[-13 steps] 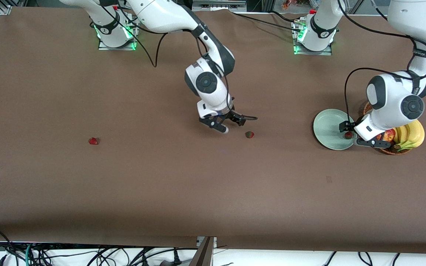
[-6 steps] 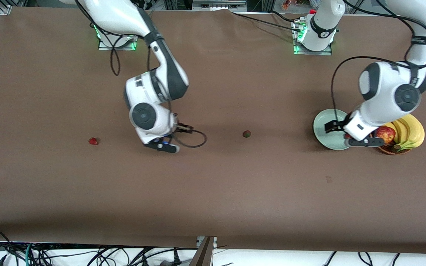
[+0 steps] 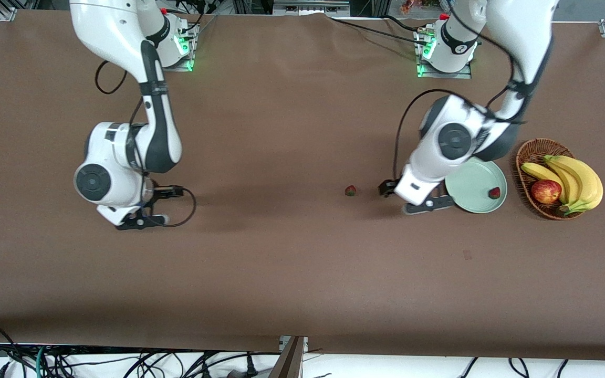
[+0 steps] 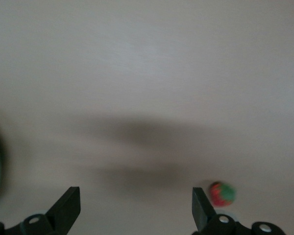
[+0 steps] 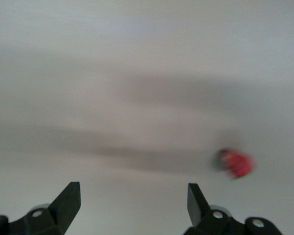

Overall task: Collect all strawberries into plate
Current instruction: 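Grasp the second strawberry with the left gripper and lift it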

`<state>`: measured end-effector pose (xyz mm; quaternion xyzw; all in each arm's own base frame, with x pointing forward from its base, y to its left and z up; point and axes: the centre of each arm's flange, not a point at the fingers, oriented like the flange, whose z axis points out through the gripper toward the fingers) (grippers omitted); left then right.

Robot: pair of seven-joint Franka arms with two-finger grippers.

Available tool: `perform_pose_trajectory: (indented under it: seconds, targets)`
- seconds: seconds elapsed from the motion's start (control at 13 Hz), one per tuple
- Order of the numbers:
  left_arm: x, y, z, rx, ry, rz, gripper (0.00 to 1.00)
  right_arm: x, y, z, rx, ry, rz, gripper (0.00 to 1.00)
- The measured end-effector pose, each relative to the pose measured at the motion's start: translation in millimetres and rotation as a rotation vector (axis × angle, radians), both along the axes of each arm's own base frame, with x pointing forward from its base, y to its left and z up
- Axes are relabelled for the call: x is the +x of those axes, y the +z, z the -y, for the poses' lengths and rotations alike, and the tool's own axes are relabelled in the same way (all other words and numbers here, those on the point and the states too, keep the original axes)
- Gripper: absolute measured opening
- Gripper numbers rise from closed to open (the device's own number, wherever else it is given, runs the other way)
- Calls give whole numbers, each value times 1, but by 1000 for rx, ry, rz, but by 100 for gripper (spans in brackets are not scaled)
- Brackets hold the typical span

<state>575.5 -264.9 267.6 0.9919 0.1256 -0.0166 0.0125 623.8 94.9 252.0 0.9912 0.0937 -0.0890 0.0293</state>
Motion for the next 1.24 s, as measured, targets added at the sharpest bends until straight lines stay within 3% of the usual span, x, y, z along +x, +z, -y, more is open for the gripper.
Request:
perform_pose_trajectory:
  seconds: [0.31, 0.69, 0.93, 1.0, 1.16, 1.24]
  targets:
    - [-18, -54, 65, 8, 106, 23, 100, -17, -35, 81, -18, 87, 34, 96]
    - [-30, -75, 84, 8, 179, 3, 100, -20, -51, 104, -10, 129, 61, 93]
    - [-37, -78, 96, -2, 182, -8, 93, -21, -67, 103, 18, 121, 69, 77]
    - [-39, -79, 99, -2, 184, -9, 82, -21, -69, 102, 19, 120, 67, 76]
    - [-42, -80, 102, -1, 189, -11, 58, -22, -71, 101, 22, 121, 64, 52]
    - [-43, -81, 102, 0, 191, -14, 58, -22, -71, 100, 24, 121, 62, 38]
